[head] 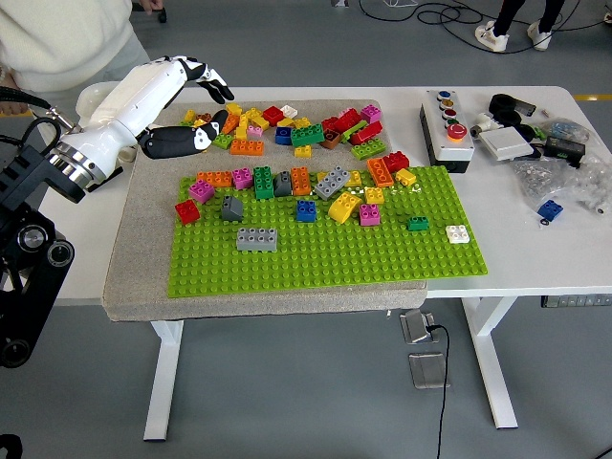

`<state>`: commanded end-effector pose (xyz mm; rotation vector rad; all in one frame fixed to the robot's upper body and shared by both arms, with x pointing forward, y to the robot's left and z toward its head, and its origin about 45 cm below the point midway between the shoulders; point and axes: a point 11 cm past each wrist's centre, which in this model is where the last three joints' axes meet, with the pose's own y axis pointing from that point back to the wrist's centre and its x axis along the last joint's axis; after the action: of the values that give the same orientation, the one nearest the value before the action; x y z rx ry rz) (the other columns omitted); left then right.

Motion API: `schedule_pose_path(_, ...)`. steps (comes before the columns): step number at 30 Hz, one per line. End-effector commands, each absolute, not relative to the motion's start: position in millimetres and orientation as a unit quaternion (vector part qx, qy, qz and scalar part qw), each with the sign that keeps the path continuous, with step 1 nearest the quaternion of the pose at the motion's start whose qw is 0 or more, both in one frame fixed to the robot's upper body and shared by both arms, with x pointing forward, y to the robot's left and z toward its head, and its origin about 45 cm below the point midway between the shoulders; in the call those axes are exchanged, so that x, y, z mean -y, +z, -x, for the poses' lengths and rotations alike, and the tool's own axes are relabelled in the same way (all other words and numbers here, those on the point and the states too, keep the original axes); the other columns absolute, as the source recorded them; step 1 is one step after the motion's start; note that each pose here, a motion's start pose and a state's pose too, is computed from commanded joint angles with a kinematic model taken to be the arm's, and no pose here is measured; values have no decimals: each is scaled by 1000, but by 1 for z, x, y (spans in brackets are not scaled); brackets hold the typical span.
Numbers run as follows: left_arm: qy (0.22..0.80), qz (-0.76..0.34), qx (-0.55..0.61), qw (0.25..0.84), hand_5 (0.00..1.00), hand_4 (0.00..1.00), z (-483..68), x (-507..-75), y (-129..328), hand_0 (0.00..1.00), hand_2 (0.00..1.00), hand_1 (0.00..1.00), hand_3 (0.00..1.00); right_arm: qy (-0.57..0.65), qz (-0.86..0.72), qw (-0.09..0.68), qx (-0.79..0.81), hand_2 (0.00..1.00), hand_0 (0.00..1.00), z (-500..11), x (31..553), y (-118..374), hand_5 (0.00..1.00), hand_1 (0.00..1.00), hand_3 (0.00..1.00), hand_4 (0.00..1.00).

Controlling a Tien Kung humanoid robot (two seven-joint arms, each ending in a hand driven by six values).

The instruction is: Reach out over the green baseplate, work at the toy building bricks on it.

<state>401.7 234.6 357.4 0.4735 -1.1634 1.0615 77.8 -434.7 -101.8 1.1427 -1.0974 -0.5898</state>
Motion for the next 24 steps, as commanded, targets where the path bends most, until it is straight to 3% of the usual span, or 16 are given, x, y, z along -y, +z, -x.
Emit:
schedule_pose_path(5,459,-232,517,684,238,689,-405,-233,346,848,670,789,666,-261,-506,663,486,609,728,-78,435,-102,523,609,514,696)
schedule_pose_path(6,455,-238,517,685,250,768,-406,-232,343,859,711,801,710,-261,-506,663,486,609,728,-78,435,-102,523,609,515,695)
schedule_pose_path(12,436,-271,510,690,233,796,-412,-229,321,863,727,803,725,-261,-506,663,486,608,728,-78,435,-102,519,610,515,695)
schedule_pose_path(24,382,-344,476,714,234,794,-418,-218,249,861,725,805,724,-260,-506,663,486,610,730,-79,435,-101,518,610,514,696)
